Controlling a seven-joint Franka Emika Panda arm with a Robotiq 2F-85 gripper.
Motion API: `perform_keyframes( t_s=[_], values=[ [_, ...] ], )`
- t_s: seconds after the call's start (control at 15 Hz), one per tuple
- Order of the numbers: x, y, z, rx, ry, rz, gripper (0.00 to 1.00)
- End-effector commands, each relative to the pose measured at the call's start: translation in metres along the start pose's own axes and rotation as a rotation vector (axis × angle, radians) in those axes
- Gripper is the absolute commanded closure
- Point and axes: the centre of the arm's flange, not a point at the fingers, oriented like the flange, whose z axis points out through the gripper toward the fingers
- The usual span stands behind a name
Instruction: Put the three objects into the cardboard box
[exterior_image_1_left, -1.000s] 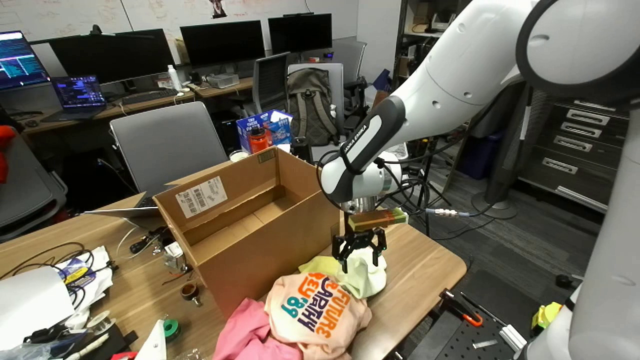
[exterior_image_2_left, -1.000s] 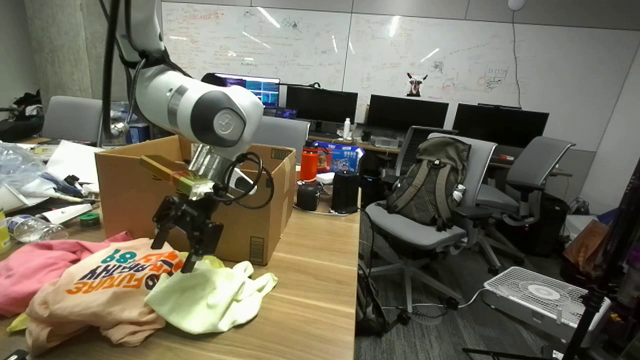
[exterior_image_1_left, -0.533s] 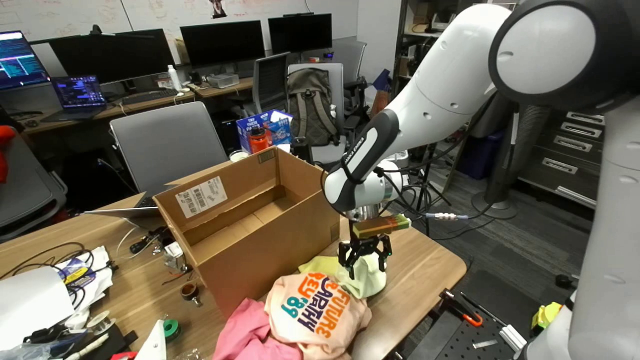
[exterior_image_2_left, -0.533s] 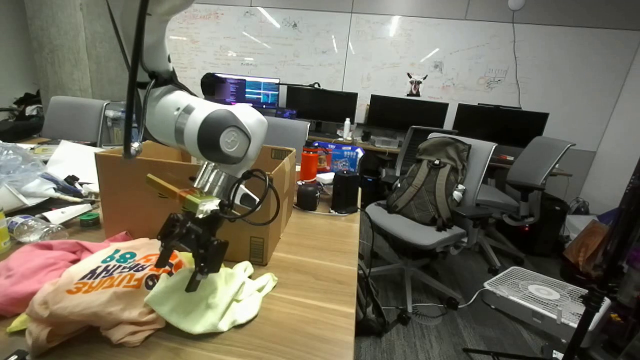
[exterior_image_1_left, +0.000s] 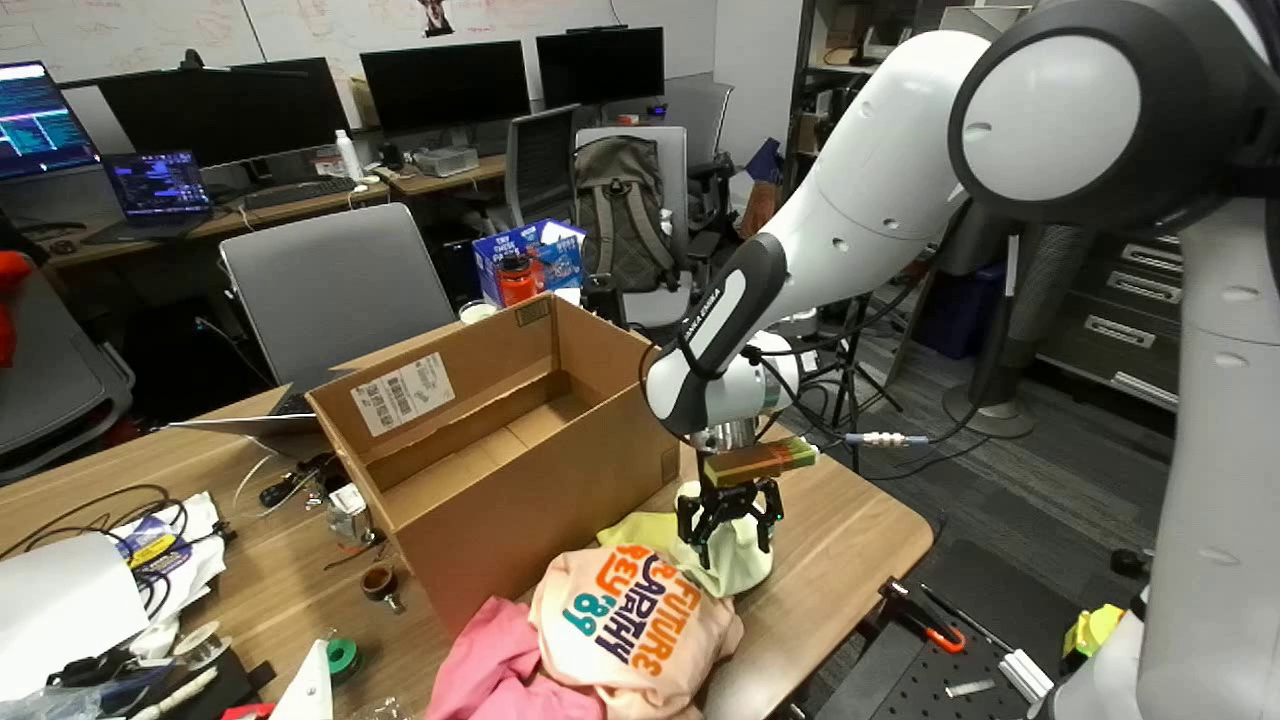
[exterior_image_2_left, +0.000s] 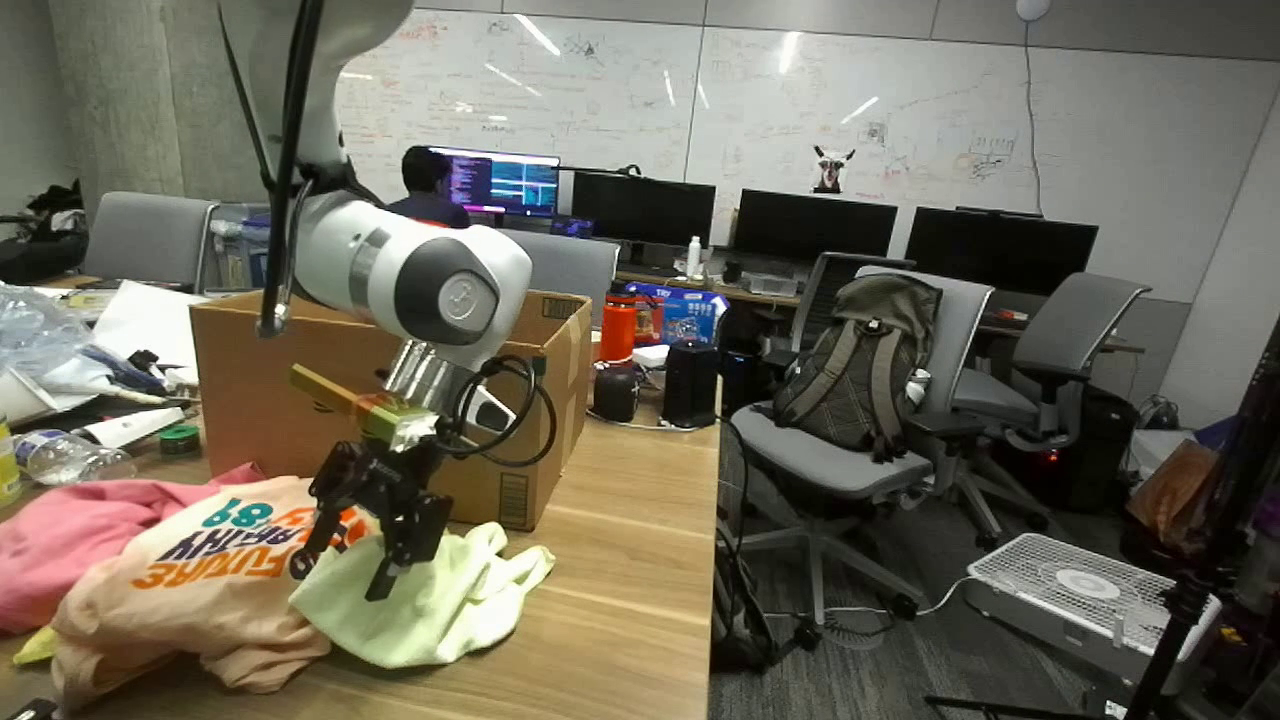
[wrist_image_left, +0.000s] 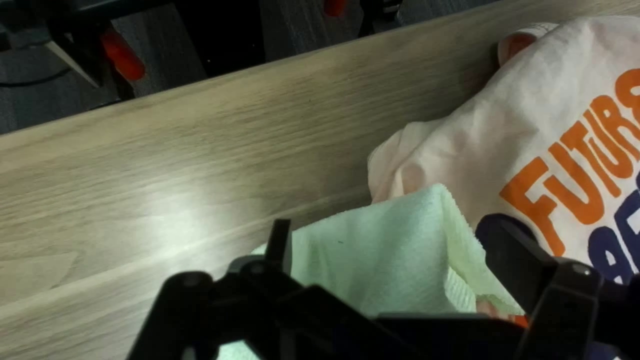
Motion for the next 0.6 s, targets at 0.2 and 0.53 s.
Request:
perform_keyframes(
  t_s=[0.2,0.53],
  values=[
    [0.0118,0.0014,0.0118,-0.005,-0.023,-0.006,0.00],
    [0.0140,-0.0001,0.0060,-0.004,-0.014,-0.008,0.27]
  ],
)
